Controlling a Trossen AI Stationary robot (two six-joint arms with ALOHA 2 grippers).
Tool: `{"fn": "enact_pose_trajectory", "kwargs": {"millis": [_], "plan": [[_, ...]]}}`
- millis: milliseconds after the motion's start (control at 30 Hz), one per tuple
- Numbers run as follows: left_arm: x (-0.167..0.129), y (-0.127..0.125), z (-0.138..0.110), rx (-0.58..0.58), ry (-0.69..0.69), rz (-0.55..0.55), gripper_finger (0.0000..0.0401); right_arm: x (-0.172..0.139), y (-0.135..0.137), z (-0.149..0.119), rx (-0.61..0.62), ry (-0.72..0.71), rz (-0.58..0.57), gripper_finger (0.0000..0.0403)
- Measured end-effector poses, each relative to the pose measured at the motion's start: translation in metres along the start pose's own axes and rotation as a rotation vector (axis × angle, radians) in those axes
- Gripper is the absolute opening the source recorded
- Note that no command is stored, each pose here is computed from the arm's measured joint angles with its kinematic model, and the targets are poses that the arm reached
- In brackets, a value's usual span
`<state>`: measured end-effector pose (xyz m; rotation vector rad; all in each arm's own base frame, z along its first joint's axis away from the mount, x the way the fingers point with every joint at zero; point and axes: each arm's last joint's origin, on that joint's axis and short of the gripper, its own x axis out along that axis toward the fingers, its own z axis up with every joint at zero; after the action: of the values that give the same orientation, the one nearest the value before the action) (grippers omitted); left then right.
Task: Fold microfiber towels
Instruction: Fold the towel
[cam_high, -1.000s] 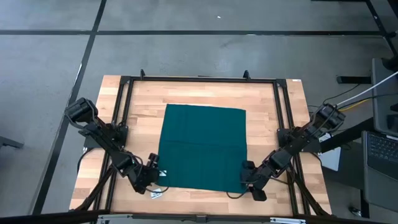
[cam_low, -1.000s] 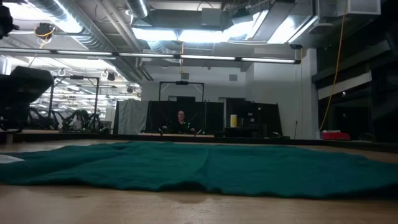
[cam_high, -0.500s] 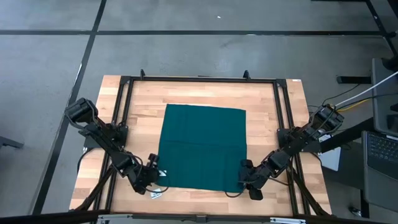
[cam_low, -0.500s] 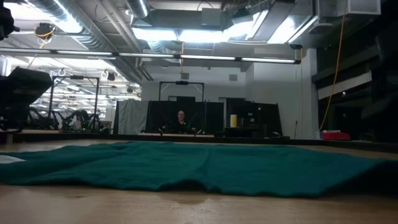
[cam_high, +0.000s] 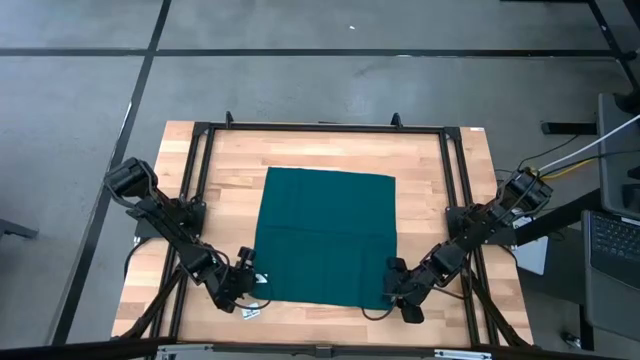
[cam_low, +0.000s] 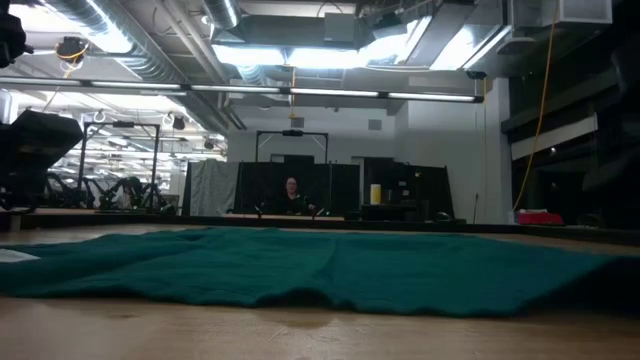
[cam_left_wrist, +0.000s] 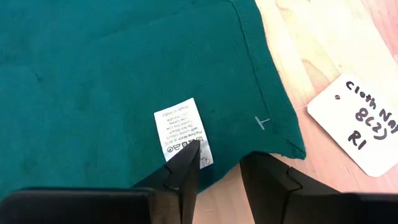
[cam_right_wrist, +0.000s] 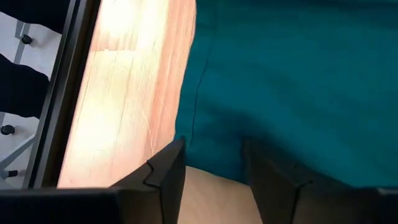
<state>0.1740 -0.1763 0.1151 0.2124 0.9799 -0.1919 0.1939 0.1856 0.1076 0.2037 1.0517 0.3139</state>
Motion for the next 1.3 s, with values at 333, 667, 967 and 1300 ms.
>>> {"fn": "enact_pose_trajectory", "kwargs": {"millis": [333, 667, 967, 1300], "plan": [[0.0, 0.0, 0.001, -0.019, -0.024, 0.023, 0.0107, 0.011, -0.002, 0.0, -0.037, -0.069, -0.092, 0.0176], [0.0, 0.001, 0.002, -0.068, -0.036, 0.041, 0.0106, 0.01, -0.011, -0.003, -0.044, -0.097, -0.264, 0.0095], [0.0, 0.0, 0.006, -0.185, -0.06, 0.04, 0.0077, 0.009, 0.009, 0.001, -0.05, -0.028, -0.155, 0.0009], [-0.01, -0.007, 0.039, -0.253, -0.166, 0.032, 0.0003, 0.004, 0.04, 0.011, -0.054, -0.001, -0.091, 0.0008]]}}
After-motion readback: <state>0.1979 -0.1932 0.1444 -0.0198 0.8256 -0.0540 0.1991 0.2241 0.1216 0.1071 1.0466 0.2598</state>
